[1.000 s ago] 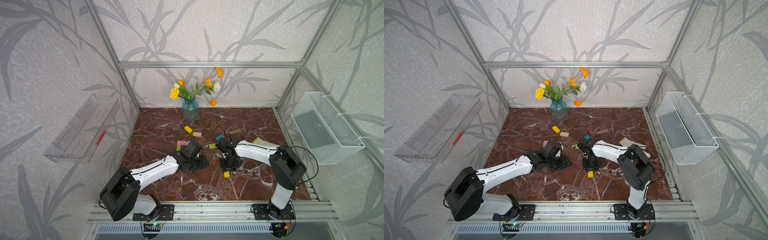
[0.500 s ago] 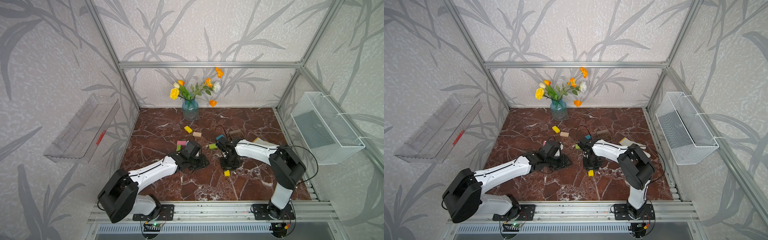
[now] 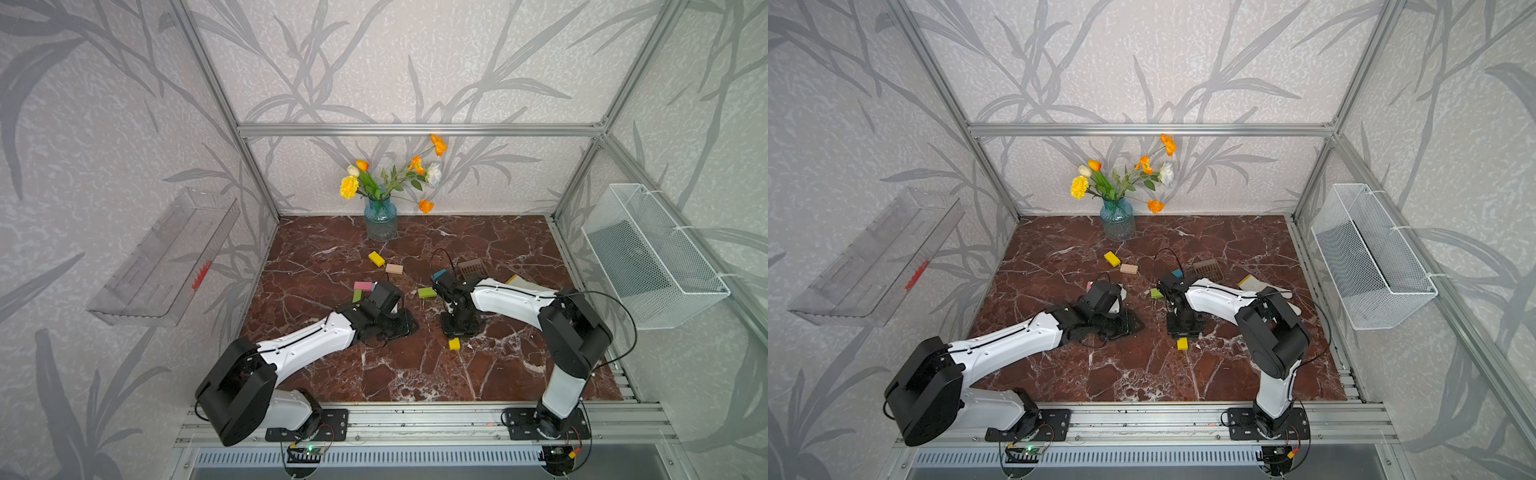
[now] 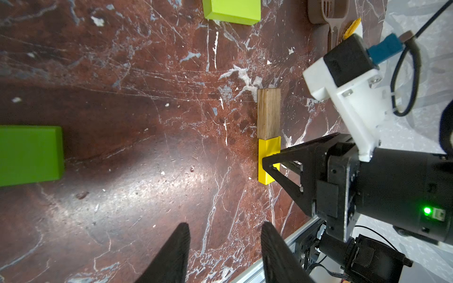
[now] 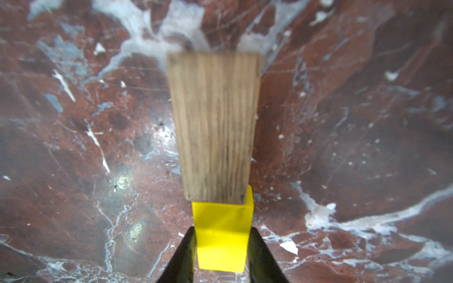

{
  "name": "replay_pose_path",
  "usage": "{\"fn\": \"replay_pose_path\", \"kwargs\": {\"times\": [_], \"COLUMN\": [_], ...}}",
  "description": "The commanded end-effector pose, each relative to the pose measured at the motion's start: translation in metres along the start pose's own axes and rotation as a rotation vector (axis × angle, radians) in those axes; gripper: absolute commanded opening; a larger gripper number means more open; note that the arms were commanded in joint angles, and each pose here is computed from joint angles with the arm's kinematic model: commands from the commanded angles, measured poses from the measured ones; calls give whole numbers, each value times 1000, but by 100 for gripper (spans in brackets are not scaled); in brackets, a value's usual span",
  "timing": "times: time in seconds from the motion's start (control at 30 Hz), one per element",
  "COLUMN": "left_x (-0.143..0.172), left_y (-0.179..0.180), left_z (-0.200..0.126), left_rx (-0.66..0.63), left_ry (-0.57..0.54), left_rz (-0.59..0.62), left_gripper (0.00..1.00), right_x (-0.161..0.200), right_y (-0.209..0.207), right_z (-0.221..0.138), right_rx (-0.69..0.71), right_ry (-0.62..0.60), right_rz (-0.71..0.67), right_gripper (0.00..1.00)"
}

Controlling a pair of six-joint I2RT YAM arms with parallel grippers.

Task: Assemble the letter c with building blocks
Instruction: Assemble the building block at the center of the board, then pick up the building block from the center of the board.

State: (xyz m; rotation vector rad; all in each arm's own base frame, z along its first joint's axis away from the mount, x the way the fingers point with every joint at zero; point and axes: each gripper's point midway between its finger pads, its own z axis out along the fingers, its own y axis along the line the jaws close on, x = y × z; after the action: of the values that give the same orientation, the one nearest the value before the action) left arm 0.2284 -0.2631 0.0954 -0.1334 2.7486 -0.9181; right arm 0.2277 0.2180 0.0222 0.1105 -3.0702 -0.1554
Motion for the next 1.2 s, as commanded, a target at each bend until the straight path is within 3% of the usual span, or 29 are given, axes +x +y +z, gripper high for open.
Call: {"fn": "replay_pose_path", "kwargs": {"times": [0.0,0.2,0.4,0.77,1.17], "left_x": [-2,-2,-3,-34,-85], "left_y": [0,2,2,15,-1], "left_z": [-2,-1,-1,-1,32], "left_rx": [10,8,-1,-216,-430], "left_ry": [-13,-12,-12,-84,-79], "left_rz": [1,-2,-3,0,59], "left_gripper": [48,48,48,64,70], "right_x": [-4,-4,-4,-13,-17], "right_y": [-2,-3,-3,-30,-67], "right_z": [3,1,-16,-71,-69], "right_rx": [16,16,0,-147,-232], "right_ry": [-2,-6,-45,-170,-182], "right_rz": [-15,-8,-4,89,167], "right_gripper": [35,43,67,67,68]}}
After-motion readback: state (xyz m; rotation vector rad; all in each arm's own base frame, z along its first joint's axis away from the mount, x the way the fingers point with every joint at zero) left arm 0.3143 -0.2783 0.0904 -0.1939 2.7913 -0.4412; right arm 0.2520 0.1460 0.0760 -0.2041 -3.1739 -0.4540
